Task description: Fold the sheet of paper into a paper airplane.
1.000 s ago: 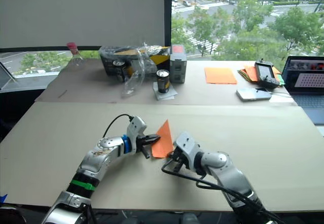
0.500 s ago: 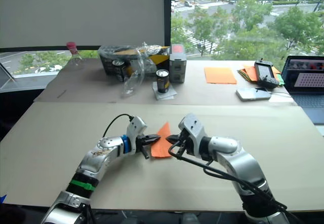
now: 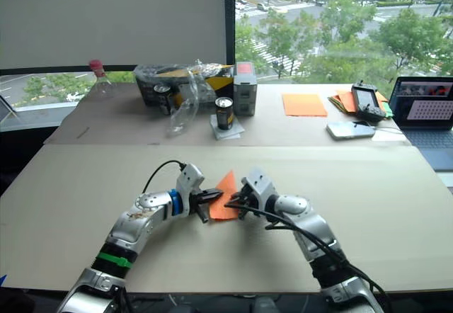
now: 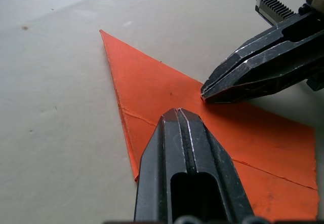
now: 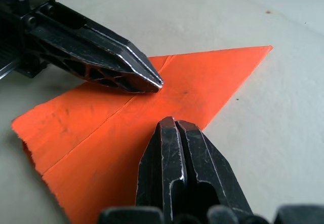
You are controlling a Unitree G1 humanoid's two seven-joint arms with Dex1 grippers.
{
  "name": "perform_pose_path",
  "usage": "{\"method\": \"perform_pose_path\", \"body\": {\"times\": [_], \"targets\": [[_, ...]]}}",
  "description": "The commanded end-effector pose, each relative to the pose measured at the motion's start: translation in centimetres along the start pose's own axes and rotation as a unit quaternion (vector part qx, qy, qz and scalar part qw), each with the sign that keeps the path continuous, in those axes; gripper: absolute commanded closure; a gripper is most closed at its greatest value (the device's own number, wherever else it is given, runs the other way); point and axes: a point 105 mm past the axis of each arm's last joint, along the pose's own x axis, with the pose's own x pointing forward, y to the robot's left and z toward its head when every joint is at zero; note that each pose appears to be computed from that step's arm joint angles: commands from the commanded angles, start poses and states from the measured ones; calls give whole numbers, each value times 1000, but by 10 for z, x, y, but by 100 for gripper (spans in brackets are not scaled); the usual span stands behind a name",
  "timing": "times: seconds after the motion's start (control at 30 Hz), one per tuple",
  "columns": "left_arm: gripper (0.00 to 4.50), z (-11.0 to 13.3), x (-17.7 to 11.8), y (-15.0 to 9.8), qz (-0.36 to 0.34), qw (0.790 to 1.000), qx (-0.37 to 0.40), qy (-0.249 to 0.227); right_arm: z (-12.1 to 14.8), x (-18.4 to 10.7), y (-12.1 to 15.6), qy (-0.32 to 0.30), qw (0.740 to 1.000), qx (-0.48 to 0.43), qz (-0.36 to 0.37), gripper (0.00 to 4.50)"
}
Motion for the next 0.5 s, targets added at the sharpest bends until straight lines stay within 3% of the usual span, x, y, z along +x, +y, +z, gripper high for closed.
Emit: {"method": "perform_pose_path", "body": {"times": [0.03, 0.3, 0.5], "targets": [[450, 13, -1, -2, -5, 1000, 24, -18, 0, 8, -12, 1, 1000, -11, -19, 446], [450, 16, -2, 4, 1, 999, 32, -13, 24, 28, -38, -32, 998, -17, -60, 446], [450, 18, 0, 7, 5, 999, 35, -13, 35, 21, -32, -58, 997, -26, -40, 446]]}}
